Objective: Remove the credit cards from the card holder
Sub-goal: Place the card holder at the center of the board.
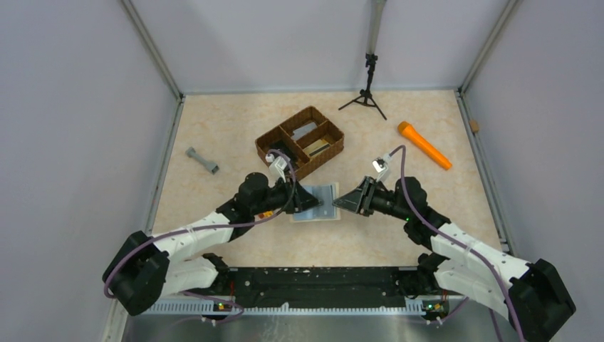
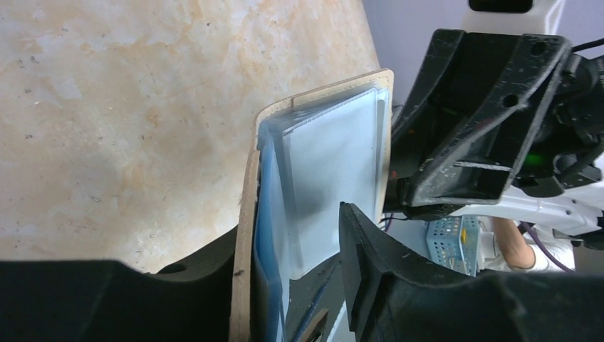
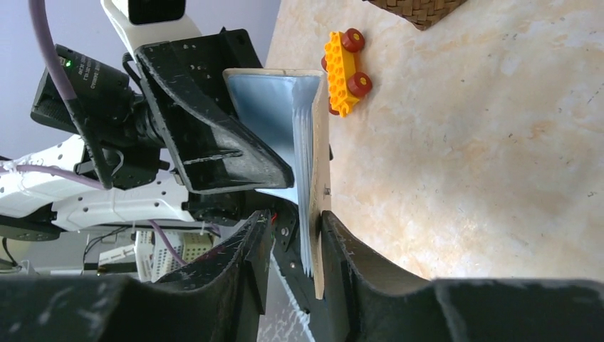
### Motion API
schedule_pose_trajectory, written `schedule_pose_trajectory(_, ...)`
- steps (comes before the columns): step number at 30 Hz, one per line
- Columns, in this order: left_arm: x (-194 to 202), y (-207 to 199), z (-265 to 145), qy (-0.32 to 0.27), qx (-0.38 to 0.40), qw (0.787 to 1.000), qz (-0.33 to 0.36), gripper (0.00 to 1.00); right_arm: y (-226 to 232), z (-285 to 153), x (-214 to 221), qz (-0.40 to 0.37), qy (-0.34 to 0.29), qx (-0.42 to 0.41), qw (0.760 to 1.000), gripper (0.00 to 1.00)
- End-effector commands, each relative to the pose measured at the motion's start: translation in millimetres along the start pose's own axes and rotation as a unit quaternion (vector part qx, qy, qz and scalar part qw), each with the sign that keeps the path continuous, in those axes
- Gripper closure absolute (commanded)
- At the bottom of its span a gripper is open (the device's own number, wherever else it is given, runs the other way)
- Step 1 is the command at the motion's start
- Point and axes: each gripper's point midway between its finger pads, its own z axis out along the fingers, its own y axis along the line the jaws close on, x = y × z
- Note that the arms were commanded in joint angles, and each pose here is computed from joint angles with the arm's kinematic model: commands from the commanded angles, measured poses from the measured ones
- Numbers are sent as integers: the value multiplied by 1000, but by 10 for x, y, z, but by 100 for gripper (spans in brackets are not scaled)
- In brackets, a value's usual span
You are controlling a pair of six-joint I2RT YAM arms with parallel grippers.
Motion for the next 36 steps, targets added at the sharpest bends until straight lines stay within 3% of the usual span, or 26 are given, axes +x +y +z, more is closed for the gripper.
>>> schedule_pose_trajectory(1,-139,-309,-104,-28,70,997,25,100,58,-7,-58,-5,-16,-13,1000,67)
schedule_pose_trajectory(8,-129,-410,-157,-28,98,995,24,100,119,14,-24,-5,-3,-37,999,55)
schedule_pose_trajectory(17,-152,-492,-153,-24,117,993,17,100,252,40,12,-12,14,-80,997,55)
schedule_pose_trajectory(19,-152,-529,-146,-20,126,992,16,100,229,60,37,-10,22,-80,997,58)
schedule_pose_trajectory(21,-142,-555,-138,-14,134,991,13,100,214,79,53,-6,27,-80,996,70)
schedule_pose_trajectory(22,-138,-564,-135,-11,137,990,13,94,205,86,55,-5,28,-78,997,79)
schedule_pose_trajectory(25,-133,-532,-138,-8,133,991,14,49,105,93,45,6,27,-49,998,100)
schedule_pose_trajectory(28,-163,-401,-192,-16,107,994,10,18,57,36,-28,7,10,-31,999,100)
schedule_pose_trajectory(32,-190,-204,-285,-23,58,998,11,2,57,-23,-66,13,4,-27,1000,100)
schedule_pose_trajectory(36,-156,-125,-368,-21,38,999,10,1,65,-30,-61,23,4,-32,999,100)
